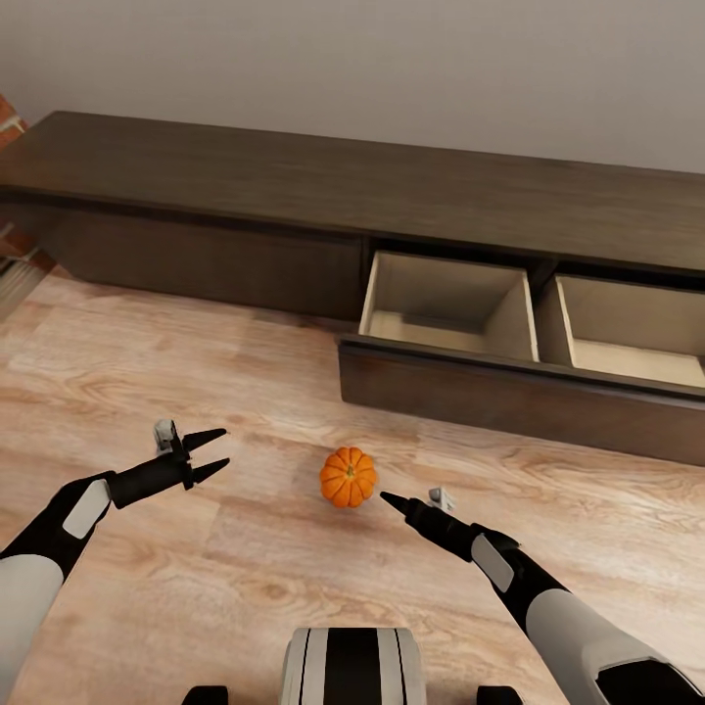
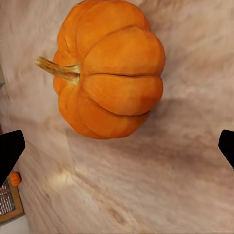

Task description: Place each of the two pumpkins and all three candles from the living room inside a cabinet in the living room (use any cabinet), then make sure every cabinet is closed, and position the cauldron so it is next to a table in the living room.

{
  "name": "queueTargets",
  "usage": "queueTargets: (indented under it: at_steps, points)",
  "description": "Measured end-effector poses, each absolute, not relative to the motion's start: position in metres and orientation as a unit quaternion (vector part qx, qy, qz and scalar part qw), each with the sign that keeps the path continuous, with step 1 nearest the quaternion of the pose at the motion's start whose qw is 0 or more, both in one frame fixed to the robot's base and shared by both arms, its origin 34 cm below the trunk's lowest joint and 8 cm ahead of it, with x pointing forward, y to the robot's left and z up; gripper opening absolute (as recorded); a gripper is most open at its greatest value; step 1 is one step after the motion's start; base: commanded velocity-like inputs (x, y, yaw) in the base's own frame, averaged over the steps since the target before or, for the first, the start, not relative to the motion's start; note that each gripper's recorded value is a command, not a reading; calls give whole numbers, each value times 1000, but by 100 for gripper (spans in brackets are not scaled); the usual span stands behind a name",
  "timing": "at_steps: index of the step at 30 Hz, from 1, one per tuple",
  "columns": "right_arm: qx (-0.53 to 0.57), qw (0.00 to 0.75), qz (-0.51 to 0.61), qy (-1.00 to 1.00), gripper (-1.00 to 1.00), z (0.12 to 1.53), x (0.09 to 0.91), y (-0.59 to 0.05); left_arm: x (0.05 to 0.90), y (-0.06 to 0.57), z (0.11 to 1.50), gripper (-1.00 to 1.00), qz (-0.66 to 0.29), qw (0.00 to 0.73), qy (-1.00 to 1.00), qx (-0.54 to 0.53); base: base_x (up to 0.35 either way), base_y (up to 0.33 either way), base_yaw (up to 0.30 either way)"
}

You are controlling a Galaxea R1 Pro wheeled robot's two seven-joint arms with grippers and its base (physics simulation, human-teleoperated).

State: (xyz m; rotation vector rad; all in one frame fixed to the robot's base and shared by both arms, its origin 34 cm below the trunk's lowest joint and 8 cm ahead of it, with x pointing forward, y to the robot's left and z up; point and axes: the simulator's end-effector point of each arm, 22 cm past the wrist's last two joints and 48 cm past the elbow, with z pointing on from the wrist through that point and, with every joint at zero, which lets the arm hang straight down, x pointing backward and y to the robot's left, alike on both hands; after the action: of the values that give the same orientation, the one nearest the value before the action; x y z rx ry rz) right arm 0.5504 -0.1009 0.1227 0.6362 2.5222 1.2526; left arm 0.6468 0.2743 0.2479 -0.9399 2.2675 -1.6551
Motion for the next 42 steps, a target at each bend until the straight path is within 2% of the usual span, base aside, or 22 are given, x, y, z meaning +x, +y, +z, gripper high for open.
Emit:
queueTargets:
  at_steps: [9, 21, 42]
  points:
    - [218, 128, 432, 866, 100, 123, 551, -101, 646, 274, 247, 100, -556, 90, 764, -316, 56, 29, 0]
    - [219, 126, 431, 866, 100, 123, 550, -100, 646, 274, 247, 100, -556, 89, 764, -315, 259, 0, 0]
    - [229, 109, 424, 869, 100, 107, 536, -99, 639, 274, 232, 100, -551, 79, 765, -323, 6, 0, 0]
